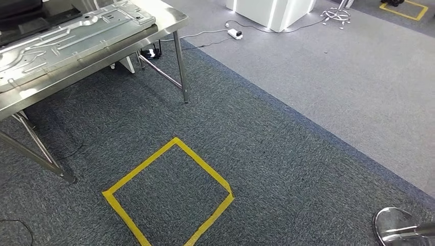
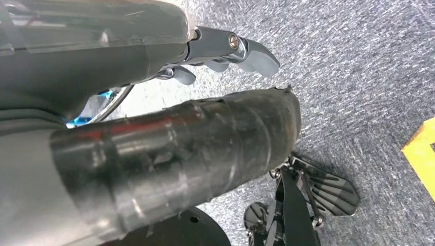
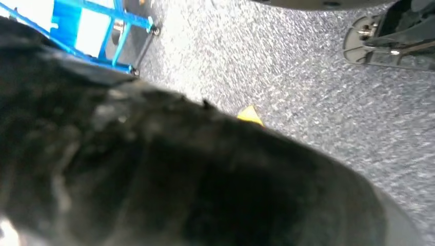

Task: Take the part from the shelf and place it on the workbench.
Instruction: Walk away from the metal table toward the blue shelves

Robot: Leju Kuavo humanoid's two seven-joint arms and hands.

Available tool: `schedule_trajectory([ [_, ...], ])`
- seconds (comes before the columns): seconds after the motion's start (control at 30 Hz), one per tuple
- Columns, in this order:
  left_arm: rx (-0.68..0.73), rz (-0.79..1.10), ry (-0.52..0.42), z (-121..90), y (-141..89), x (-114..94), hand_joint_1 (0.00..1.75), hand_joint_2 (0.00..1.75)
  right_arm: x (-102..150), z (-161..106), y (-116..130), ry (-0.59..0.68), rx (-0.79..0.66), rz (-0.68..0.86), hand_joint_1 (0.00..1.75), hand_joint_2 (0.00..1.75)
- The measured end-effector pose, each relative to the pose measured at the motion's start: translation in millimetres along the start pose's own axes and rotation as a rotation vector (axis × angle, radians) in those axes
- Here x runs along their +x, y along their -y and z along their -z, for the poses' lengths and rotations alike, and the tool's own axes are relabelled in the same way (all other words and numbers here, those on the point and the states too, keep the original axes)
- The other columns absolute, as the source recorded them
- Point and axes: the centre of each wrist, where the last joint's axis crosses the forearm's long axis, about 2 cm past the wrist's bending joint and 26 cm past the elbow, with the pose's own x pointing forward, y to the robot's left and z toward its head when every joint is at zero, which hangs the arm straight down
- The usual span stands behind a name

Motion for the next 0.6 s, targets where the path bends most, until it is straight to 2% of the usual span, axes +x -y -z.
schedule_trajectory([
  [0.6,0.003,0.002,0.004,-0.1,0.0,-0.4,0.00,0.00,2.1,-0.5,-1.7,0.009,0.002,0.009,0.00,0.00],
])
